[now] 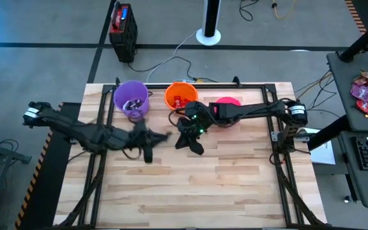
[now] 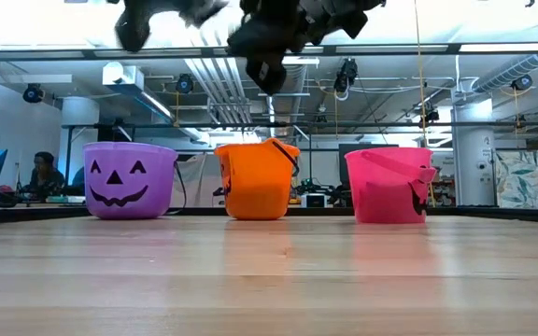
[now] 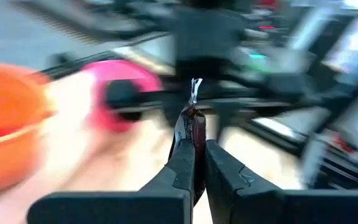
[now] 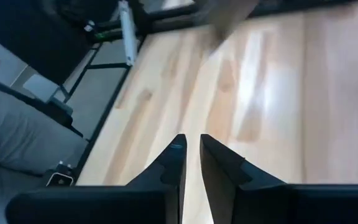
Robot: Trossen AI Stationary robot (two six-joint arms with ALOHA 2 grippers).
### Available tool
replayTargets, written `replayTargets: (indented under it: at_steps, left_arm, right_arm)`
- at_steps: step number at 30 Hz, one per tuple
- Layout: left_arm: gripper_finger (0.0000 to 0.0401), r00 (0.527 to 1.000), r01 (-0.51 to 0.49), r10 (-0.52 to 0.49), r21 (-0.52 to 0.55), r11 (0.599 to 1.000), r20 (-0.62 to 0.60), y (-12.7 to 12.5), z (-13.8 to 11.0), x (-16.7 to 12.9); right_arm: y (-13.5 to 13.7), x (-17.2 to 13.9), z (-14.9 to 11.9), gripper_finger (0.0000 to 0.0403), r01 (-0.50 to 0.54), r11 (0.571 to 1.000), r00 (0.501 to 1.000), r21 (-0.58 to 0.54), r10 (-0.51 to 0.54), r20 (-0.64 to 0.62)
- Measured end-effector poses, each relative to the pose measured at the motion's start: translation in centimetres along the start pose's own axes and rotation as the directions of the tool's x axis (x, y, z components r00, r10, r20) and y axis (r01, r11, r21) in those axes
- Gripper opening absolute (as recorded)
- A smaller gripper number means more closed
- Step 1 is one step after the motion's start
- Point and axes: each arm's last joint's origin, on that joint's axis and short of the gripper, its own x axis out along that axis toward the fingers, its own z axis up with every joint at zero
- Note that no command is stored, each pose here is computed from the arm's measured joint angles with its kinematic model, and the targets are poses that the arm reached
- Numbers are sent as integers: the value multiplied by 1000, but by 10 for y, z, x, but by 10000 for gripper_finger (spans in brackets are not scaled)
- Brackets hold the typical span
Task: Sort candy by brand, put in halloween buckets
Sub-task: Put the black candy into the purple bucket
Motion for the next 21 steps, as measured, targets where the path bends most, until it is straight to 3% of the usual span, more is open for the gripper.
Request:
replayTargets:
  at_steps: [3,5,8,12,13,18,21]
  left_arm:
    - [0,982,-189,187,-73,979,-31,29,10,-17]
    - [0,939,-340,333,-112,934,-84,54,18,-29]
    - [0,824,-564,537,-157,811,-183,91,37,-44]
    - [0,661,-750,698,-236,617,-276,138,65,-60]
    - [0,639,-769,709,-225,599,-297,149,70,-61]
    - [0,641,-761,640,-238,604,-424,199,83,-63]
    - [16,603,-787,624,-240,568,-498,220,80,-61]
  right_arm:
    - [-12,-8,-5,46,31,996,999,88,-28,-43]
    - [-19,-13,-8,49,53,989,997,136,-44,-69]
    - [-25,-17,-10,49,69,985,995,159,-58,-75]
    - [-25,-17,-7,48,62,986,997,154,-55,-51]
    - [-25,-17,-7,48,59,987,998,151,-52,-47]
    - [-25,-17,-7,49,59,985,998,161,-52,-45]
    - [-25,-17,-7,50,61,982,998,179,-54,-45]
